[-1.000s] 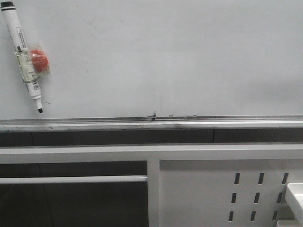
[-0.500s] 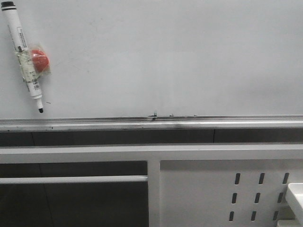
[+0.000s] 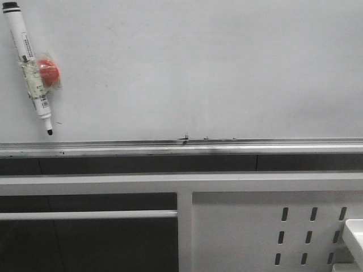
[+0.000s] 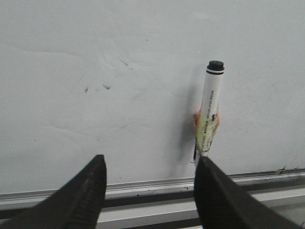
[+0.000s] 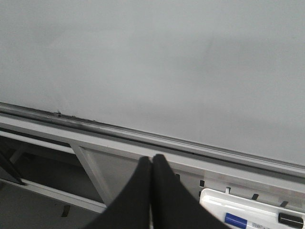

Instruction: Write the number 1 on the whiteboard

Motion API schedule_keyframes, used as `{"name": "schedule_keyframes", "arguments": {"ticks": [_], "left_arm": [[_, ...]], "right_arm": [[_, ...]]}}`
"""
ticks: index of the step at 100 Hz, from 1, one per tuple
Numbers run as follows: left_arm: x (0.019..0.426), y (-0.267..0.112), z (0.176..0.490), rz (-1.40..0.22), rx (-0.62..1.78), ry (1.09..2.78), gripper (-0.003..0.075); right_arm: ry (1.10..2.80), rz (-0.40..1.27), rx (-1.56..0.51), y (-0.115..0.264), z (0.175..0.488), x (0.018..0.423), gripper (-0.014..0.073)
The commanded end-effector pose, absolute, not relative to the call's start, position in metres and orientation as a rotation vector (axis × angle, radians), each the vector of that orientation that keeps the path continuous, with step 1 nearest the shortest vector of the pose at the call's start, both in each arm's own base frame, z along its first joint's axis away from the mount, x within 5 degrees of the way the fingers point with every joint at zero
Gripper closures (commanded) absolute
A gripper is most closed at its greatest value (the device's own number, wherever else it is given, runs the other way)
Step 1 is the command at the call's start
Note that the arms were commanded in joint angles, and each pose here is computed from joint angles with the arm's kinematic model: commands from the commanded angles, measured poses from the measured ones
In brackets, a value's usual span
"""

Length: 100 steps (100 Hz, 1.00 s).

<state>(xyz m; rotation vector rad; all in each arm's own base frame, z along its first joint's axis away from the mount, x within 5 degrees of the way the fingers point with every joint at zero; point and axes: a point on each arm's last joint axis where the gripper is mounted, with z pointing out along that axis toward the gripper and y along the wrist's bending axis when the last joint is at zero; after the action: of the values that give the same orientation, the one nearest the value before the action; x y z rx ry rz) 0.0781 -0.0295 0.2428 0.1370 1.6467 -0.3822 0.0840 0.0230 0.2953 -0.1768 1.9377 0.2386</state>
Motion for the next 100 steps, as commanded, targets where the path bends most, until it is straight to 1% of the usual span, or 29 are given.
{"name": "schedule_keyframes", "arguments": {"ticks": [1, 29, 47, 53, 58, 60, 61, 62, 63, 66, 67, 68, 69, 70, 76, 77, 81, 82, 88, 100], "left_arm": [[0.080, -0.029, 0.251, -0.403, 0.114, 1.629, 0.0351], [0.077, -0.036, 0.254, -0.465, 0.177, 1.620, 0.0352], [0.077, -0.036, 0.260, -0.460, 0.170, 1.605, 0.0352], [0.077, -0.036, 0.260, -0.444, 0.195, 1.638, 0.0352], [0.076, -0.036, 0.262, -0.511, 0.126, 1.686, 0.0352], [0.076, -0.035, 0.263, -0.493, 0.125, 1.700, 0.0352], [0.076, -0.035, 0.264, -0.519, 0.090, 1.707, 0.0352], [0.076, -0.034, 0.264, -0.488, 0.101, 1.716, 0.0352], [0.076, -0.033, 0.265, -0.510, 0.070, 1.723, 0.0351], [0.077, -0.030, 0.265, -0.477, 0.051, 1.734, 0.0351], [0.077, -0.029, 0.265, -0.436, 0.066, 1.736, 0.0351], [0.077, -0.028, 0.266, -0.444, 0.046, 1.737, 0.0351], [0.078, -0.026, 0.266, -0.402, 0.060, 1.735, 0.0351], [0.078, -0.026, 0.266, -0.411, 0.040, 1.735, 0.0351], [0.080, -0.021, 0.269, -0.345, 0.025, 1.697, 0.0351], [0.080, -0.021, 0.269, -0.365, 0.008, 1.694, 0.0351], [0.080, -0.020, 0.272, -0.357, 0.009, 1.664, 0.0351], [0.080, -0.021, 0.272, -0.379, -0.001, 1.663, 0.0351], [0.080, -0.023, 0.273, -0.393, 0.032, 1.629, 0.0351], [0.082, -0.032, 0.262, -0.474, 0.107, 1.575, 0.0351]], "right_arm": [[1.849, 0.233, -0.168, 0.023, 0.312, 0.087, 0.0664], [1.849, 0.233, -0.168, 0.023, 0.312, 0.087, 0.0664], [1.849, 0.233, -0.168, 0.023, 0.312, 0.087, 0.0664], [1.849, 0.233, -0.168, 0.023, 0.312, 0.087, 0.0664], [1.849, 0.233, -0.168, 0.023, 0.312, 0.087, 0.0664], [1.849, 0.233, -0.168, 0.023, 0.312, 0.087, 0.0664], [1.849, 0.233, -0.168, 0.023, 0.312, 0.087, 0.0664], [1.849, 0.233, -0.168, 0.023, 0.312, 0.087, 0.0664], [1.849, 0.233, -0.168, 0.023, 0.312, 0.087, 0.0664], [1.849, 0.233, -0.168, 0.023, 0.312, 0.087, 0.0664], [1.849, 0.233, -0.168, 0.023, 0.312, 0.087, 0.0664], [1.849, 0.233, -0.168, 0.023, 0.312, 0.087, 0.0664], [1.849, 0.233, -0.168, 0.023, 0.312, 0.087, 0.0664], [1.849, 0.233, -0.168, 0.023, 0.312, 0.087, 0.0664], [1.849, 0.233, -0.168, 0.023, 0.312, 0.087, 0.0664], [1.849, 0.233, -0.168, 0.023, 0.312, 0.087, 0.0664], [1.849, 0.233, -0.168, 0.023, 0.312, 0.087, 0.0664], [1.849, 0.233, -0.168, 0.023, 0.312, 0.087, 0.0664], [1.849, 0.233, -0.168, 0.023, 0.312, 0.087, 0.0664], [1.849, 0.233, -0.168, 0.023, 0.312, 0.087, 0.0664]]}}
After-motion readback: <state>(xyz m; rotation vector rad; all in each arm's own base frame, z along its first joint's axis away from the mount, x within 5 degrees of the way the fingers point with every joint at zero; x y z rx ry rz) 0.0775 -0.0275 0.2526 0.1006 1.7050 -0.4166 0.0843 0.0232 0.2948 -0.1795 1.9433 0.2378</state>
